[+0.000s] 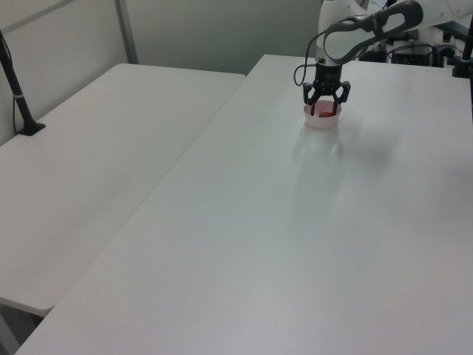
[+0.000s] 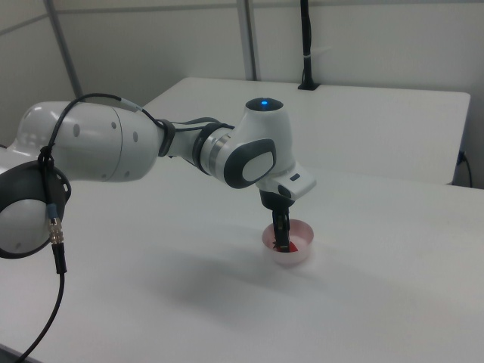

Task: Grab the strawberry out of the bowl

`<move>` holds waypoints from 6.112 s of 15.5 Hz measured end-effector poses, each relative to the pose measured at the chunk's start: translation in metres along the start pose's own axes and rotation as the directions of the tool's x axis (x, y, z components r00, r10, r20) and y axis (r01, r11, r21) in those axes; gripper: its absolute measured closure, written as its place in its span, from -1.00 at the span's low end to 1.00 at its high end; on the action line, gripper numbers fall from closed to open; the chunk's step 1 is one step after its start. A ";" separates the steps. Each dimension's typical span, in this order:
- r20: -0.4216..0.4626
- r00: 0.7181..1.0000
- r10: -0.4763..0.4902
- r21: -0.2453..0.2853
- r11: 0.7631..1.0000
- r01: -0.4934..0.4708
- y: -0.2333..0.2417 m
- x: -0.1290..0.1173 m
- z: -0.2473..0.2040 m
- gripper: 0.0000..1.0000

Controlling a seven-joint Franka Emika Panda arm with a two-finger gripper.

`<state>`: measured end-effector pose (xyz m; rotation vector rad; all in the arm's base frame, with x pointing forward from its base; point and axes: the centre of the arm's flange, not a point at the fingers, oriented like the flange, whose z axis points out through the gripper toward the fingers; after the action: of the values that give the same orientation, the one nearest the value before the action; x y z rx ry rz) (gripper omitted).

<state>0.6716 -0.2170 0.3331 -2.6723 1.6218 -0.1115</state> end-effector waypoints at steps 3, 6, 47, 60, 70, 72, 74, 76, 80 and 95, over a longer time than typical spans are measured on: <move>0.006 1.000 -0.001 -0.006 1.000 0.001 0.000 -0.001 0.006 -0.43; 0.014 1.000 -0.002 -0.015 1.000 0.003 0.000 -0.002 0.014 -0.43; 0.046 0.999 -0.009 -0.063 0.998 0.012 0.003 -0.005 -0.011 -0.76; 0.047 0.609 -0.792 -0.043 0.608 0.793 0.001 0.005 -0.034 -0.66; 0.131 0.255 -0.958 -0.071 0.248 0.966 0.001 0.003 -0.006 -0.46; 0.142 0.249 -0.958 -0.065 0.242 0.968 0.001 0.003 0.003 -0.46; 0.149 0.245 -0.958 -0.062 0.238 0.969 0.001 0.002 0.007 -0.46; 0.147 0.230 -0.962 -0.062 0.223 0.973 0.000 0.003 0.006 -0.48; 0.123 0.224 -0.967 -0.075 0.216 0.973 -0.003 0.007 -0.001 -0.53; 0.120 0.213 -0.970 -0.076 0.205 0.976 -0.005 0.008 0.024 -0.30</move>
<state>0.6818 -0.2223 0.3099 -3.2382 -0.4293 0.0743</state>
